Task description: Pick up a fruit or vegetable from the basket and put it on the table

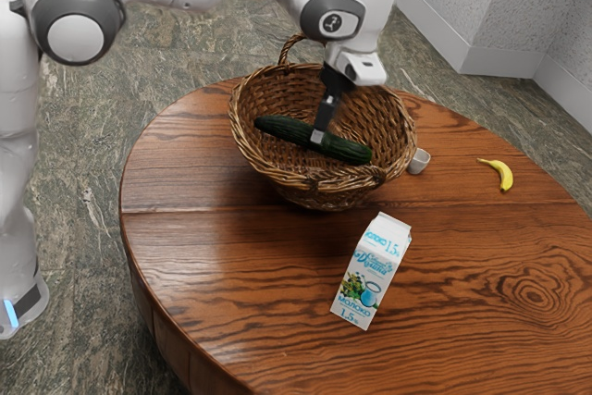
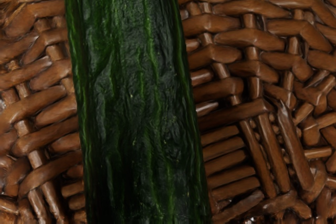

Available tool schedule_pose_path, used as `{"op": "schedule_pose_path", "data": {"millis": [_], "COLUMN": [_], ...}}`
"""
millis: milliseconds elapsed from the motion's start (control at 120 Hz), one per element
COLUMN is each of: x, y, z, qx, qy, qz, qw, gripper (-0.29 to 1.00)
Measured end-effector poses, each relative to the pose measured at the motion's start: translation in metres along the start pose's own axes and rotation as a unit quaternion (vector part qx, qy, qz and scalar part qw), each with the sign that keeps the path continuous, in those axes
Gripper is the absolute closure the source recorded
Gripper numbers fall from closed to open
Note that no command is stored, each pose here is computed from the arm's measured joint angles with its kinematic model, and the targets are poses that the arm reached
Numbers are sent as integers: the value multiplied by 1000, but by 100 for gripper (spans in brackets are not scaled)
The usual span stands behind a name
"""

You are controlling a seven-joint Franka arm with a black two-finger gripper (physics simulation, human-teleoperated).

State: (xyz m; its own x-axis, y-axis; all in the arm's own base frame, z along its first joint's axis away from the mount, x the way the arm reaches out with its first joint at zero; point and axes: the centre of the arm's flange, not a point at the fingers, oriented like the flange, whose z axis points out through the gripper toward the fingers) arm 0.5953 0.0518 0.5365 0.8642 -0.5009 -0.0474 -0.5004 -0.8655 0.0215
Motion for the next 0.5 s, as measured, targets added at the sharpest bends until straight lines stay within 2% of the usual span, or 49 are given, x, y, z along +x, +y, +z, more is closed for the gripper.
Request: {"op": "schedule_pose_path", "data": {"millis": [175,500], "x": [-24,-14], "y": [-18,-9], "z": [9,25], "qx": [-5,-11], "qy": [-7,-16], "qz": [25,95], "qw": [1000,995], "gripper": [0,0]}}
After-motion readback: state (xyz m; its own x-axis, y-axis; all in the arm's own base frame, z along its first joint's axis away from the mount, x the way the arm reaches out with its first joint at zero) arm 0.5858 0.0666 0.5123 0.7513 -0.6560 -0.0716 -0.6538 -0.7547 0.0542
